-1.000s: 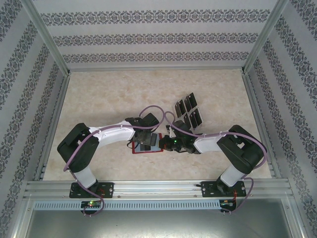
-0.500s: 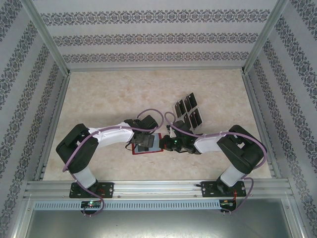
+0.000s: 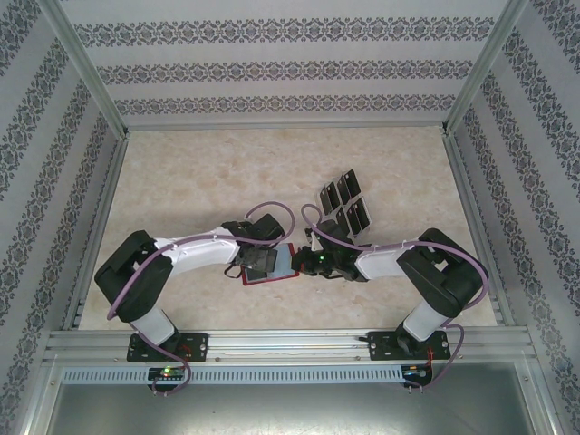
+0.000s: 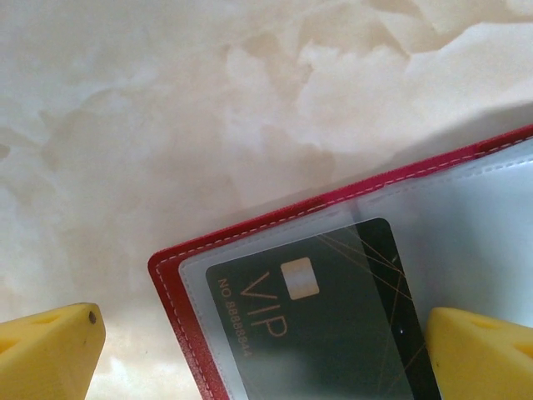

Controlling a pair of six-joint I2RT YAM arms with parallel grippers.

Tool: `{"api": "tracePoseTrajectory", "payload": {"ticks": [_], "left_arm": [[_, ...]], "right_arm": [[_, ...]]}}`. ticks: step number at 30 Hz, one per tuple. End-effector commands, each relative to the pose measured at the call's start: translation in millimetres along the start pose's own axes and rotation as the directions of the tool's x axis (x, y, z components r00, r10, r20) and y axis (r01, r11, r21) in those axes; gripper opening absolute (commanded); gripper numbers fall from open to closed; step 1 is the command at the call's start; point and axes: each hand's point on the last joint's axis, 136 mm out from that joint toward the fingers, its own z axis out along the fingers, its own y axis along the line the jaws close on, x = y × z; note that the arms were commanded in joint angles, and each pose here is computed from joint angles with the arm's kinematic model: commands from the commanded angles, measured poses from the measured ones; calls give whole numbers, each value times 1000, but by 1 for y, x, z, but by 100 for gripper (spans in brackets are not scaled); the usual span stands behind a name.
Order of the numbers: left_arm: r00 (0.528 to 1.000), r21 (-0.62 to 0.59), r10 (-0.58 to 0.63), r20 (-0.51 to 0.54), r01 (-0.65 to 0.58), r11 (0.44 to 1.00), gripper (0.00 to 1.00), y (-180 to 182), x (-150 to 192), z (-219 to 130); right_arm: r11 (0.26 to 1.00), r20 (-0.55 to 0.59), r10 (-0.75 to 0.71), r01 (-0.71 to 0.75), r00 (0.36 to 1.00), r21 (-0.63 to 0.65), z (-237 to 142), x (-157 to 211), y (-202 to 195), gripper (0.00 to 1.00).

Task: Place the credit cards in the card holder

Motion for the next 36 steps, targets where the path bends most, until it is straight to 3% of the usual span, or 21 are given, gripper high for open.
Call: {"api": "tracePoseTrajectory", "payload": {"ticks": [1,18,22,29,36], "left_arm": [[1000,-59,9,-22,-10,998,99,18,11,-5],[998,-12,-23,53,24,1000,100,20,-6,-25],[996,3,-50,80,50,999,100,27,-9,-36],[993,0,-101,60,101,995,100,49,15,-32],[991,-14,-132,19,132,991,100,60,41,-13]], "right_arm": [[998,5,24,-24,1000,60,-1,1,-19,0],[1000,0,-8,8,1000,21,-10,-8,5,0],[999,9,-34,34,999,11,-19,-13,19,9],[998,11,-69,69,998,8,-28,-19,35,23],[997,-25,-70,70,997,24,-17,-13,36,29]]}}
